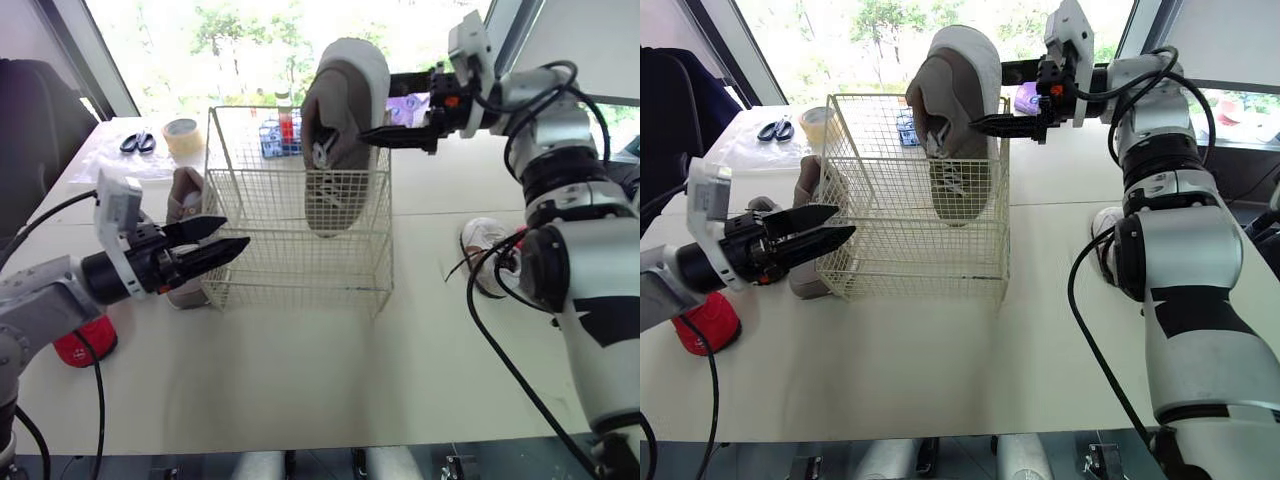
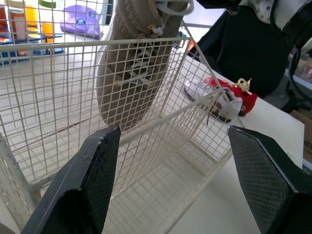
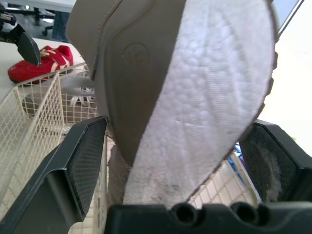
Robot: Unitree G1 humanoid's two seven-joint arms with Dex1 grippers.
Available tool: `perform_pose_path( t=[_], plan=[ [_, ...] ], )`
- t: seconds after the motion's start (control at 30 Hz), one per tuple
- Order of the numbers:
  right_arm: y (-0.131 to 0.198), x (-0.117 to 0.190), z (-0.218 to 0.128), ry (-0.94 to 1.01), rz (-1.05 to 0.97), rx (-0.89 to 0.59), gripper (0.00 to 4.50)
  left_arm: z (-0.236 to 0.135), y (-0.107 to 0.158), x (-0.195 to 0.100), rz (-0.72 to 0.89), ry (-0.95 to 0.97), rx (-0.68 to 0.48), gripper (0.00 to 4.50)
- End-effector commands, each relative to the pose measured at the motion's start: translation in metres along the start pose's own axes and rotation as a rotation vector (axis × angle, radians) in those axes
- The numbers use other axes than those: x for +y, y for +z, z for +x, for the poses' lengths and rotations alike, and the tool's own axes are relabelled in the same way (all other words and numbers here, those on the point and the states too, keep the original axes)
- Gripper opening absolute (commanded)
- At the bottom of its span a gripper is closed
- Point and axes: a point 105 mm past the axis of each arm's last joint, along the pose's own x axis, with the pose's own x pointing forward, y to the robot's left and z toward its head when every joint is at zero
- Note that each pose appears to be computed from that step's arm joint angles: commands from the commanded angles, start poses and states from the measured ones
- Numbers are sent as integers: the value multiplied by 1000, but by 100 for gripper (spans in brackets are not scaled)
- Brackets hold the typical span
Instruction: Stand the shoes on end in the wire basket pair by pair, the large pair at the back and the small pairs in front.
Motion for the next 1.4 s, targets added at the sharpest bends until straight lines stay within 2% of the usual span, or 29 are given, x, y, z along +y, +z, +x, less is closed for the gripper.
perform_pose_path(
  t=[0.03,0.23,0.33,0.4,0.43,0.47,0.53,0.6,0.67,0.73,0.8,0.87,1.0,1.07,1.2,1.4],
  plan=[
    [31,-8,-16,-36,-121,-31,447,1,8,0,29,-4,-18,358],
    [41,-9,-41,-61,-204,7,447,1,12,4,15,-2,-30,358],
    [42,-12,-54,-117,-229,45,447,0,25,7,-5,0,-83,358],
    [42,-11,-66,-137,-241,75,447,-5,43,18,-21,44,-157,358],
    [44,-10,-71,-148,-244,76,450,-9,51,23,-24,71,-191,410],
    [49,-9,-75,-160,-246,67,450,-15,62,31,-19,116,-225,442],
    [65,1,-81,-163,-238,45,450,-31,82,57,19,282,-259,446],
    [77,15,-80,-145,-225,28,450,-42,91,77,56,425,-244,446],
    [94,49,-72,-39,-183,-34,450,-47,93,95,57,512,-154,446],
    [101,78,-64,45,-134,-54,450,-46,83,107,24,559,0,446],
    [98,109,-58,144,-38,-32,450,-43,66,130,-22,659,144,446],
    [91,139,-53,269,88,-2,450,-37,47,140,-73,690,275,446],
    [63,176,-45,379,198,112,450,-29,16,157,-110,721,430,446],
    [52,185,-41,379,205,143,450,-22,8,165,-132,714,450,446],
    [40,183,-38,297,191,158,450,-18,-5,186,-159,781,500,446],
    [39,185,-35,238,182,137,450,-9,-19,196,-201,794,582,446]
  ],
)
